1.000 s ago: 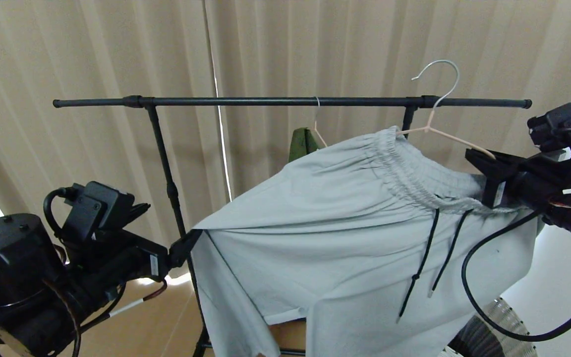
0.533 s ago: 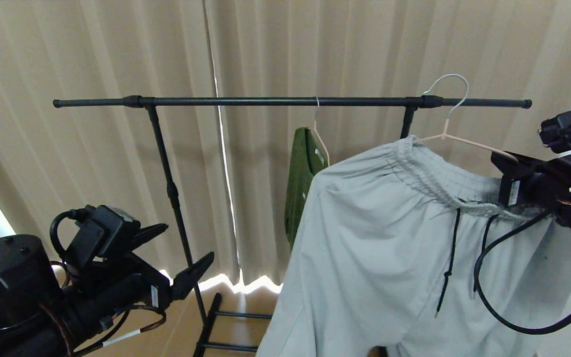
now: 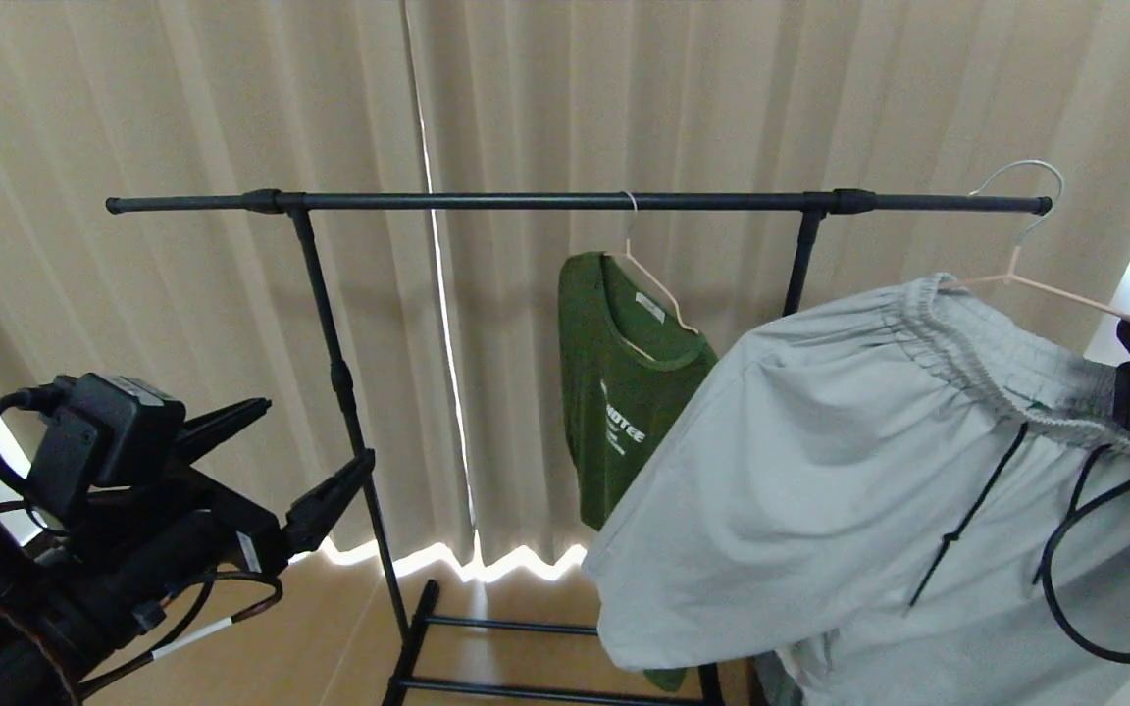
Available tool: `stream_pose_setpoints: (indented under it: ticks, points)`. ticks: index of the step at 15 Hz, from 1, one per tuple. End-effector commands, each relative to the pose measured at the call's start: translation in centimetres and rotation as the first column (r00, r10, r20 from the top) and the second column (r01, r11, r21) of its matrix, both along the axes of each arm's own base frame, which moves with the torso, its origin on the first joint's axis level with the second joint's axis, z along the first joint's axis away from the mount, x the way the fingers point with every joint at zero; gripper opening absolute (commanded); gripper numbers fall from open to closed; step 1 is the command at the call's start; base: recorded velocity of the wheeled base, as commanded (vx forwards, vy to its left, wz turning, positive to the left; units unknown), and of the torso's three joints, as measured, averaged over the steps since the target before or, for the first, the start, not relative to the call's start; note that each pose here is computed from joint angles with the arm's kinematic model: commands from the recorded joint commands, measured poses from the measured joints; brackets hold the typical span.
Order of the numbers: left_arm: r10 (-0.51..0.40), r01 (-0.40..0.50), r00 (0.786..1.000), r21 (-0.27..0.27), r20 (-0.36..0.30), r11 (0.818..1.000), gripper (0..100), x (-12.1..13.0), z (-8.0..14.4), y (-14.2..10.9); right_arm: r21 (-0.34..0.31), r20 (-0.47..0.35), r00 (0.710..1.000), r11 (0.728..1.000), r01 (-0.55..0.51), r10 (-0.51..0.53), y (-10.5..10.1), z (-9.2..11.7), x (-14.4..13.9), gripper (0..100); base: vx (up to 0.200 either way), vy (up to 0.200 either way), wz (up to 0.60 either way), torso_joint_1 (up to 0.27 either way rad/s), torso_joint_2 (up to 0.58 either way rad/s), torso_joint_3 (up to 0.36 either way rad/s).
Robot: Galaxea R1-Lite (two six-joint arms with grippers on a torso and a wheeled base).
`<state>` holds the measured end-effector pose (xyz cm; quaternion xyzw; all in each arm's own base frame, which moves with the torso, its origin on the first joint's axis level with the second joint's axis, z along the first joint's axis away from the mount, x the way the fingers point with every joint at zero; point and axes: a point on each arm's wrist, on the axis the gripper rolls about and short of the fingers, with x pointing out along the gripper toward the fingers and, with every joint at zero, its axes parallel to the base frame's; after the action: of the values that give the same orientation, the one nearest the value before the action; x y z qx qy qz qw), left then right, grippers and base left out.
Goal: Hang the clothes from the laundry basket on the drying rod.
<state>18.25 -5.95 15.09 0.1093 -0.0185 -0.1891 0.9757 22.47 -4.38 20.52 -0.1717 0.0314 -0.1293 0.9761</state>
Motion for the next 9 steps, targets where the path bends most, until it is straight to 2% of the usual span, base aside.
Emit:
stream_pose_setpoints:
  ticks: [1, 2, 4, 6, 7, 9]
  points:
    - [0.030, -0.029, 0.999, -0.011, 0.024, 1.000, 100, -0.6, 0.3, 0.7, 0.005, -0.024, 0.999, 1.000, 0.028, -0.028, -0.2, -1.0, -1.2, 0, 0.000, 0.000, 0.00, 0.000, 0.00, 0.000]
    - [0.074, -0.074, 0.996, -0.012, 0.042, 0.997, 100, -0.4, 0.4, 1.5, 0.006, -0.020, 0.999, 0.999, 0.034, -0.034, -0.3, -1.1, -1.2, 0, 0.000, 0.000, 0.00, 0.000, 0.00, 0.000]
    - [0.124, -0.124, 0.992, -0.006, 0.028, 0.992, 100, 0.0, 0.1, 2.4, 0.006, -0.022, 0.997, 0.997, 0.073, -0.073, -1.0, -1.5, -1.6, 0, 0.000, 0.000, 0.00, 0.000, 0.00, 0.000]
    - [0.185, -0.185, 0.983, -0.002, 0.015, 0.983, 100, 0.2, -0.1, 3.5, 0.015, -0.070, 0.989, 0.992, 0.128, -0.127, -2.1, -3.0, -2.4, 0, 0.000, 0.000, 0.00, 0.000, 0.00, 0.000]
    - [0.206, -0.206, 0.978, -0.002, 0.016, 0.979, 100, 0.3, -0.1, 3.9, 0.011, -0.068, 0.987, 0.989, 0.145, -0.143, -2.5, -3.1, -2.4, 0, 0.000, 0.000, 0.00, 0.000, 0.00, 0.000]
    - [0.234, -0.234, 0.972, -0.001, 0.028, 0.972, 100, 0.2, 0.1, 4.4, -0.005, -0.011, 0.989, 0.989, 0.150, -0.150, -2.6, -2.6, -2.4, 0, 0.000, 0.000, 0.00, 0.000, 0.00, 0.000]
